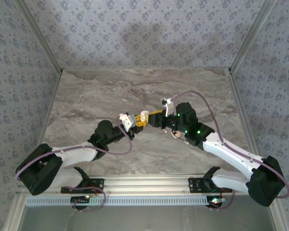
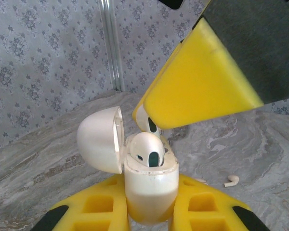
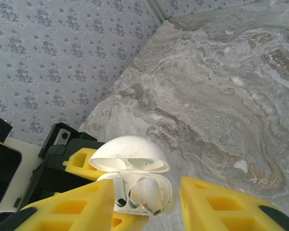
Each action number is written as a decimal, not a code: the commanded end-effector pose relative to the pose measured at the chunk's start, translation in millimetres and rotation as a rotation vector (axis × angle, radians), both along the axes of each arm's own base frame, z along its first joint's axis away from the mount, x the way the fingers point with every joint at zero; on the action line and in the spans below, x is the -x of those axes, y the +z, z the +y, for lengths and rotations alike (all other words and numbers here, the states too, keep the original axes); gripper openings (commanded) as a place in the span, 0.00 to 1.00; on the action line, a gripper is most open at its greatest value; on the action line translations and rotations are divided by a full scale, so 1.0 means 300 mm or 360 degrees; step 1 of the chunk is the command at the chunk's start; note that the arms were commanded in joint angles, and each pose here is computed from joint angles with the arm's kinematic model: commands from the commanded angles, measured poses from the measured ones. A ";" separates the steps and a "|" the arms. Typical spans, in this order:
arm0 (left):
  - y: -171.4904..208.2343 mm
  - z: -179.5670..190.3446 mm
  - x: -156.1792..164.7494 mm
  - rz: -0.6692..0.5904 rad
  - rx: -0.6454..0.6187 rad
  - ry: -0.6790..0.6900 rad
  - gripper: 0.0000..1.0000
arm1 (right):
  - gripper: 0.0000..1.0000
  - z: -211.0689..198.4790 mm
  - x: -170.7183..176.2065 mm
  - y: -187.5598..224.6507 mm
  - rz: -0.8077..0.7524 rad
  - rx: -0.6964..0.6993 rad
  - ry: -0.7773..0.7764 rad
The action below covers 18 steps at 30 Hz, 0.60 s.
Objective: Insert the wireless bluetooth earbuds into the charging case
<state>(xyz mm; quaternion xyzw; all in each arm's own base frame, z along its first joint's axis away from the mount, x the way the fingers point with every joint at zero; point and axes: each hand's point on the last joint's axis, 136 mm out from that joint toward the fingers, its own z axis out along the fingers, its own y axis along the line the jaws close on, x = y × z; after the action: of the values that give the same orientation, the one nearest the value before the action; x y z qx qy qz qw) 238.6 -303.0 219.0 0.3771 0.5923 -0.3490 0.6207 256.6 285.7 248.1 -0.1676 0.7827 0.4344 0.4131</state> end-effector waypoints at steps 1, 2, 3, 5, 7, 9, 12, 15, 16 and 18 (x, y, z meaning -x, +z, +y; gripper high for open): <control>0.100 -0.003 0.002 -0.0086 0.0112 -0.0005 0.10 | 0.46 -0.020 0.008 0.048 -0.0052 -0.0039 -0.0013; 0.100 -0.002 0.002 -0.0086 0.0112 -0.0004 0.10 | 0.46 -0.024 0.010 0.055 -0.0058 -0.0045 -0.0013; 0.101 -0.003 0.004 -0.0085 0.0113 -0.0006 0.10 | 0.47 -0.029 0.012 0.062 -0.0063 -0.0049 -0.0017; 0.102 -0.002 0.003 -0.0086 0.0112 -0.0004 0.10 | 0.47 -0.042 0.013 0.070 -0.0068 -0.0053 -0.0032; 0.102 -0.002 0.005 -0.0088 0.0111 -0.0007 0.10 | 0.48 -0.054 0.016 0.078 -0.0073 -0.0059 -0.0038; 0.102 -0.001 0.005 -0.0085 0.0110 -0.0005 0.10 | 0.47 -0.064 0.019 0.085 -0.0076 -0.0067 -0.0042; 0.103 0.000 0.004 -0.0087 0.0109 -0.0003 0.10 | 0.44 -0.074 0.022 0.083 -0.0060 -0.0071 -0.0045; 0.106 -0.001 0.011 -0.0091 0.0110 -0.0017 0.10 | 0.41 -0.079 0.023 0.070 -0.0033 -0.0064 -0.0042; 0.108 -0.003 0.016 -0.0095 0.0109 -0.0034 0.10 | 0.42 -0.078 0.024 0.066 -0.0023 -0.0067 -0.0035; 0.110 -0.011 0.029 -0.0095 0.0103 -0.0076 0.10 | 0.43 -0.078 0.026 0.068 -0.0012 -0.0064 0.0005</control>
<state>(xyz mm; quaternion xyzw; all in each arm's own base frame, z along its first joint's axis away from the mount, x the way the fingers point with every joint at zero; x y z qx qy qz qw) 235.8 -302.4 224.9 0.3785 0.5852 -0.3526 0.6244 254.1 263.3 274.1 -0.1548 0.7664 0.4421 0.4395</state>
